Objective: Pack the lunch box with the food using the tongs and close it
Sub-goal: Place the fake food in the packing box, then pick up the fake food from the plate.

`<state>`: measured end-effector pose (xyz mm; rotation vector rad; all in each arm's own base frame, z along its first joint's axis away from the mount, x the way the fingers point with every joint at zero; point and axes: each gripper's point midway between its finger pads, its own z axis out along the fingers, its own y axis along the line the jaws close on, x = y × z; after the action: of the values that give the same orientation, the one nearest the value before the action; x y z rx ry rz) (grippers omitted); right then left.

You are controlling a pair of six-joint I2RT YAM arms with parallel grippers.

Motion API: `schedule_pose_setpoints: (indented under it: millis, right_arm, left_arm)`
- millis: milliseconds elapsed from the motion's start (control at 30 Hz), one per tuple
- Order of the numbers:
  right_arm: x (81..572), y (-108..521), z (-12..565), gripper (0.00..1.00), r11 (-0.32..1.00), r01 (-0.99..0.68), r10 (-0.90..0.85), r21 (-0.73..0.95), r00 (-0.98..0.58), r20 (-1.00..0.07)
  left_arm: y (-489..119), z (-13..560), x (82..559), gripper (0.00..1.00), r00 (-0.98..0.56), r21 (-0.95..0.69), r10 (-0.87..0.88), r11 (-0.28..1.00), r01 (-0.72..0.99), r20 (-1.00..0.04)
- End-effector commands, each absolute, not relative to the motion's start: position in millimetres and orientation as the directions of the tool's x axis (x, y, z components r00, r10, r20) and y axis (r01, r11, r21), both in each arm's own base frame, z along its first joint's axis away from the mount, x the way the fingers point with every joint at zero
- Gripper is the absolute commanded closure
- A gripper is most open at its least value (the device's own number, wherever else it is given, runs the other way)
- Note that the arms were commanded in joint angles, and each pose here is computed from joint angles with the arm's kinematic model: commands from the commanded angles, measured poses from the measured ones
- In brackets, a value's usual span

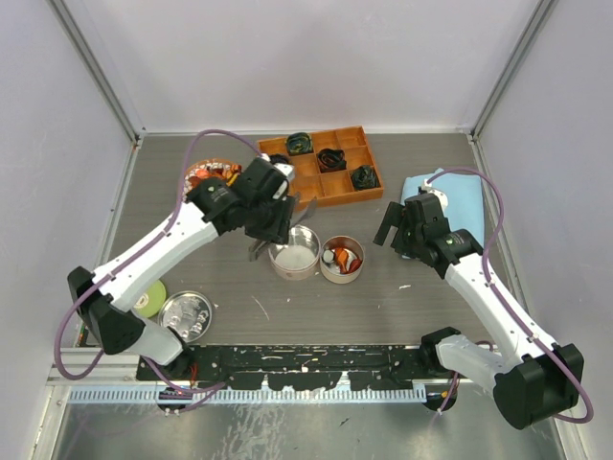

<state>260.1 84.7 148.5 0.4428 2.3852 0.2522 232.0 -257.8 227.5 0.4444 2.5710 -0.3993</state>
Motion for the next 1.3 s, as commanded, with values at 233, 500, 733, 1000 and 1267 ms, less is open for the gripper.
schedule_pose_setpoints:
  millis: [233,500,733,1000,1267]
  right_arm:
    - [274.1,87.8,164.3,0.00,0.914,0.237,0.400,0.329,-0.665,-0.630]
    - [273.6,88.2,163.2,0.00,0.914,0.237,0.399,0.328,-0.669,-0.627]
    - [273.6,86.8,162.4,0.00,0.916,0.239,0.395,0.321,-0.668,-0.630]
    - [274.6,87.0,161.1,0.00,0.919,0.239,0.390,0.315,-0.673,-0.628]
    - [273.9,86.1,159.0,0.00,0.921,0.239,0.386,0.308,-0.676,-0.628]
  left_arm:
    - [-176.5,246.9,284.8,0.56,-0.809,-0.243,-0.015,0.957,0.158,-0.587]
    - [-140.4,238.3,316.6,0.56,-0.824,-0.235,-0.104,0.971,0.037,-0.558]
    - [-128.1,231.0,349.9,0.54,-0.832,-0.265,-0.146,0.964,0.001,-0.536]
    - [-119.0,210.6,388.1,0.55,-0.853,-0.241,-0.170,0.969,-0.054,-0.494]
    - [-110.1,193.1,415.5,0.56,-0.871,-0.161,-0.123,0.986,-0.052,-0.476]
